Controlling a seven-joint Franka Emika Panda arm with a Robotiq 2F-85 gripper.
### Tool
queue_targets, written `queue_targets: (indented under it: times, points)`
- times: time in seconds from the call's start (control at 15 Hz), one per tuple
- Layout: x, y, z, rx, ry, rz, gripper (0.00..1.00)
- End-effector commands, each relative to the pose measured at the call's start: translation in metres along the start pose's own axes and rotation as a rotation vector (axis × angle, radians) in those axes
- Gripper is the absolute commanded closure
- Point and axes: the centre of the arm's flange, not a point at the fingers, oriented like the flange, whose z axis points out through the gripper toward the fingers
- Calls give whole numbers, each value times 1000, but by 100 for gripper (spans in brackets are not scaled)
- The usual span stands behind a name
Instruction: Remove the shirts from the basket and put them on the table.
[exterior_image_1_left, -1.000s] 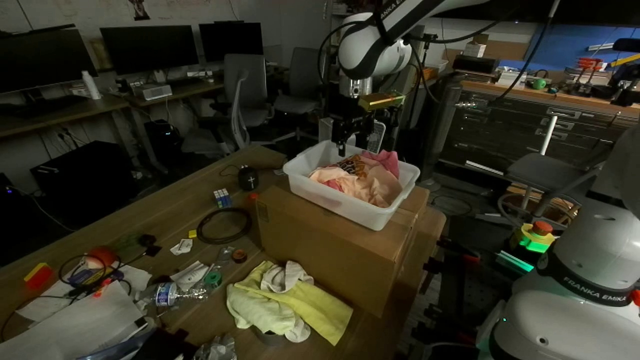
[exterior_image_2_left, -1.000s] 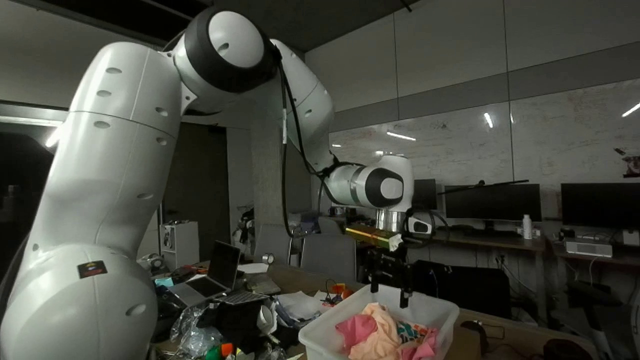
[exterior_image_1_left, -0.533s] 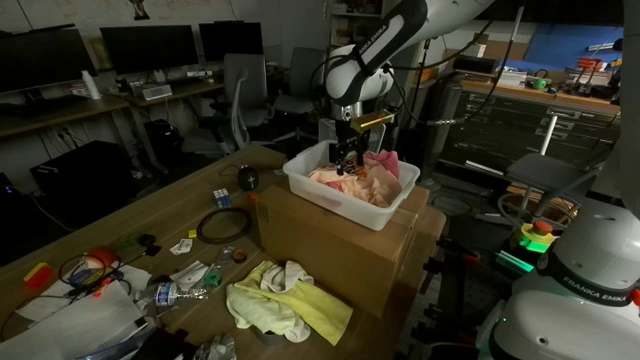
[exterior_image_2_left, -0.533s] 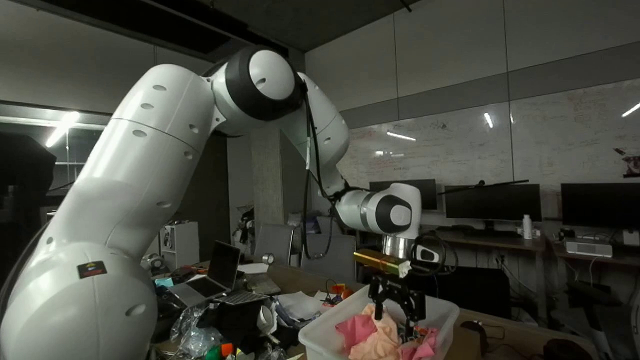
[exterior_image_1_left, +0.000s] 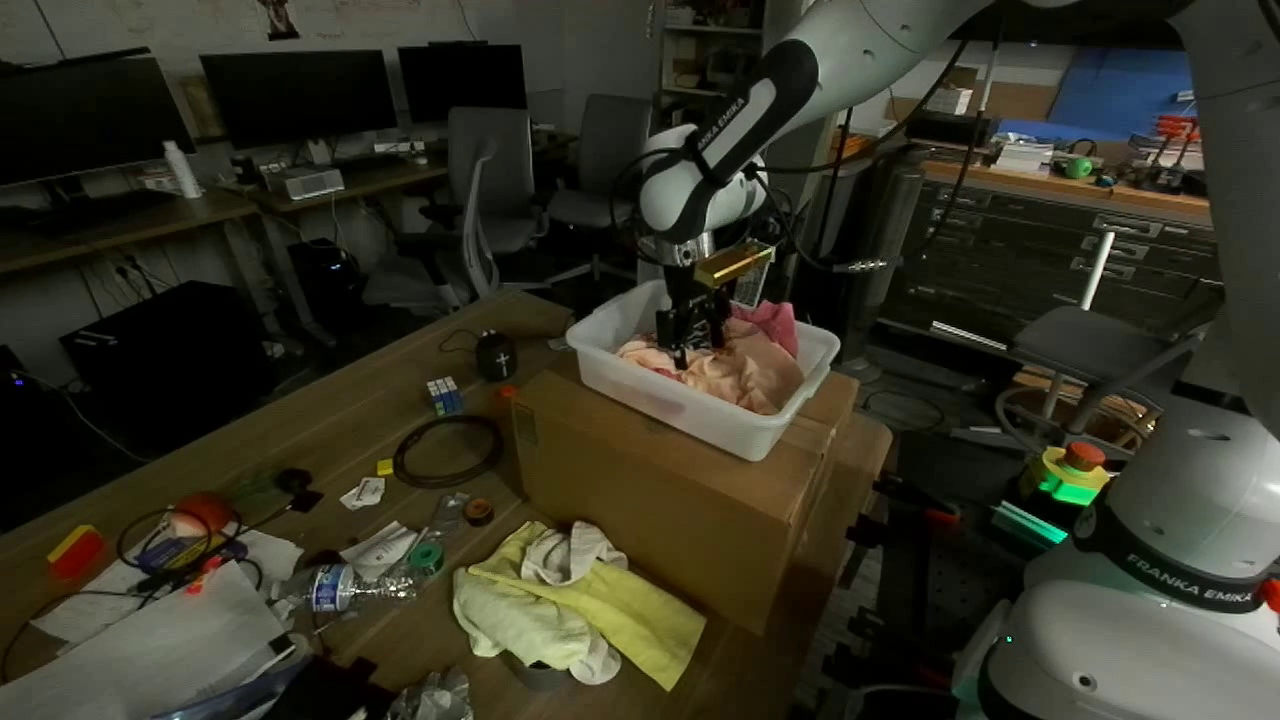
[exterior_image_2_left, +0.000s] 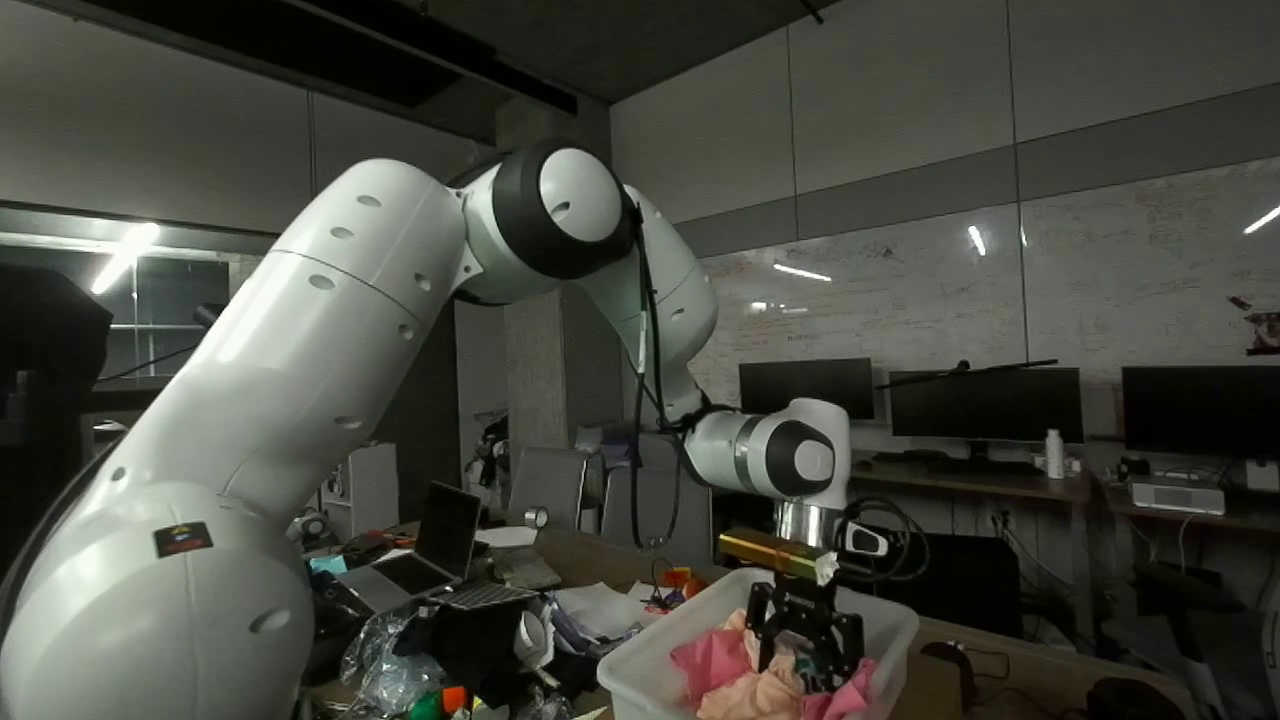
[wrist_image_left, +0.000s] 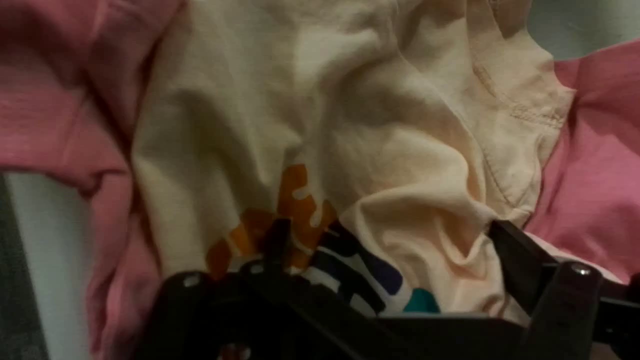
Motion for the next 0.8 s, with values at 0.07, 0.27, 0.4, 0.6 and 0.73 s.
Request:
queue_targets:
  times: [0.07, 0.27, 0.4, 0.6, 0.73]
  points:
    - [16, 12, 2, 10, -16, -60, 0]
    - [14, 16, 3, 15, -19, -92, 32]
    - [13, 18, 1, 15, -20, -106, 50]
    - [12, 18, -1, 14, -19, -123, 72]
    - [12, 17, -2, 18, -22, -132, 87]
